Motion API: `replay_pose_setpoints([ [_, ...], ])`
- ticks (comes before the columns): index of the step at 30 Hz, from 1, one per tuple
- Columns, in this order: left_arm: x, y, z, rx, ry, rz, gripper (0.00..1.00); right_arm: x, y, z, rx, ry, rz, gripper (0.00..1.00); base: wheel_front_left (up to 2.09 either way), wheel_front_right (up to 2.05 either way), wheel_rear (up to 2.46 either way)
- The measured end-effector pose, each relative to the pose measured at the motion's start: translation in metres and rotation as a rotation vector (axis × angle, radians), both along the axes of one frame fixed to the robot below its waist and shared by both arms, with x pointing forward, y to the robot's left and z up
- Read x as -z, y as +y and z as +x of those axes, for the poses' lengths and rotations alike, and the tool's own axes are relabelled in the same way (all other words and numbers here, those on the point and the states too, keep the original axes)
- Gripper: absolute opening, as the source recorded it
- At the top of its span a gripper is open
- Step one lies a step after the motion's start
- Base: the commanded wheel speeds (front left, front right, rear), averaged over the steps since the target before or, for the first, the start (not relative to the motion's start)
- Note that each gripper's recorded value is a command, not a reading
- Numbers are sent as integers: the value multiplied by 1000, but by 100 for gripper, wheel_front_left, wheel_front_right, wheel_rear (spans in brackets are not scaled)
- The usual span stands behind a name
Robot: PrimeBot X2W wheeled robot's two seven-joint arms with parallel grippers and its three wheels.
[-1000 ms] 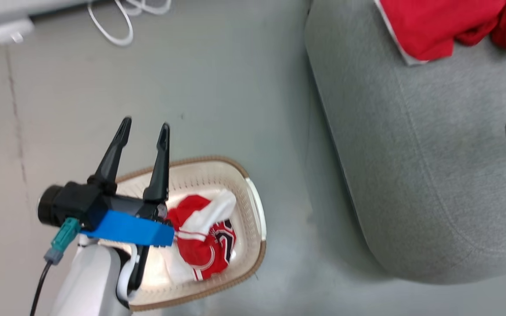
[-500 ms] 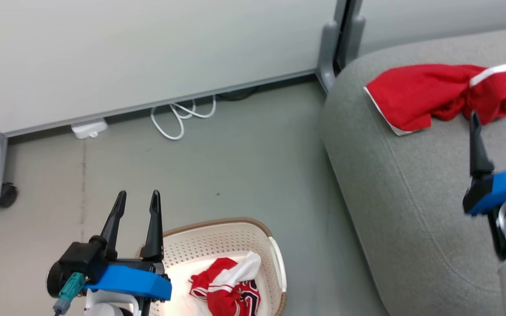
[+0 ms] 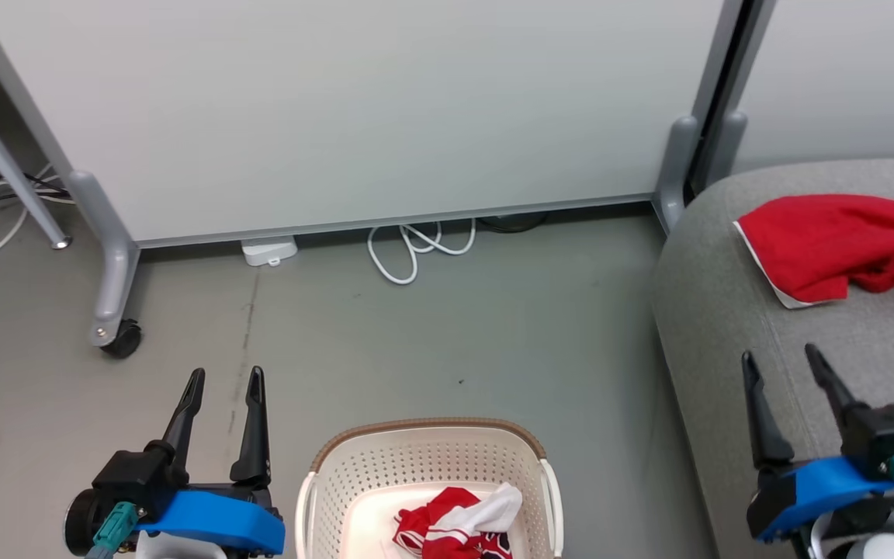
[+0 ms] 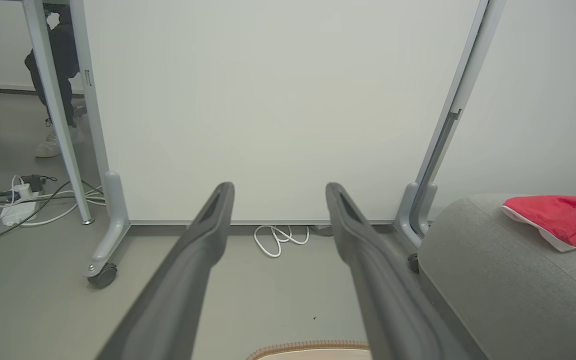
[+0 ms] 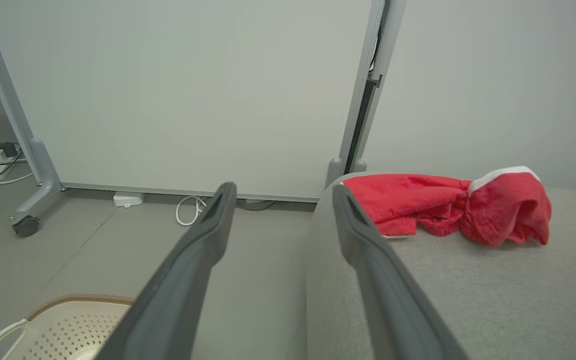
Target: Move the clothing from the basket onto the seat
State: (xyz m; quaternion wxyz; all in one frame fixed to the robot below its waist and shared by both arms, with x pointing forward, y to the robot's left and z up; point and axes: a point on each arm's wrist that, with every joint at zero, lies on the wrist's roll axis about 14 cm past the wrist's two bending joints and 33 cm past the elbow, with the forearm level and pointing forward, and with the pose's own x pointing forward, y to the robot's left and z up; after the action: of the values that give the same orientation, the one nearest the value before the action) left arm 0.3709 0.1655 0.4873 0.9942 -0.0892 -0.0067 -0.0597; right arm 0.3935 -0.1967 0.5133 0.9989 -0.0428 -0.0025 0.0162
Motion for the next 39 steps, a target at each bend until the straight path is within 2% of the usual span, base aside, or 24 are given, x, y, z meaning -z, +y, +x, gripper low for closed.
replay_pose_setpoints([
  [10,1,17,-9,-37,6,18,100,13,25,-13,-66,34,53,100,0,0,0],
  [39,10,19,-2,-42,32,17,100,24,28,-7,-70,60,83,100,0,0,0],
])
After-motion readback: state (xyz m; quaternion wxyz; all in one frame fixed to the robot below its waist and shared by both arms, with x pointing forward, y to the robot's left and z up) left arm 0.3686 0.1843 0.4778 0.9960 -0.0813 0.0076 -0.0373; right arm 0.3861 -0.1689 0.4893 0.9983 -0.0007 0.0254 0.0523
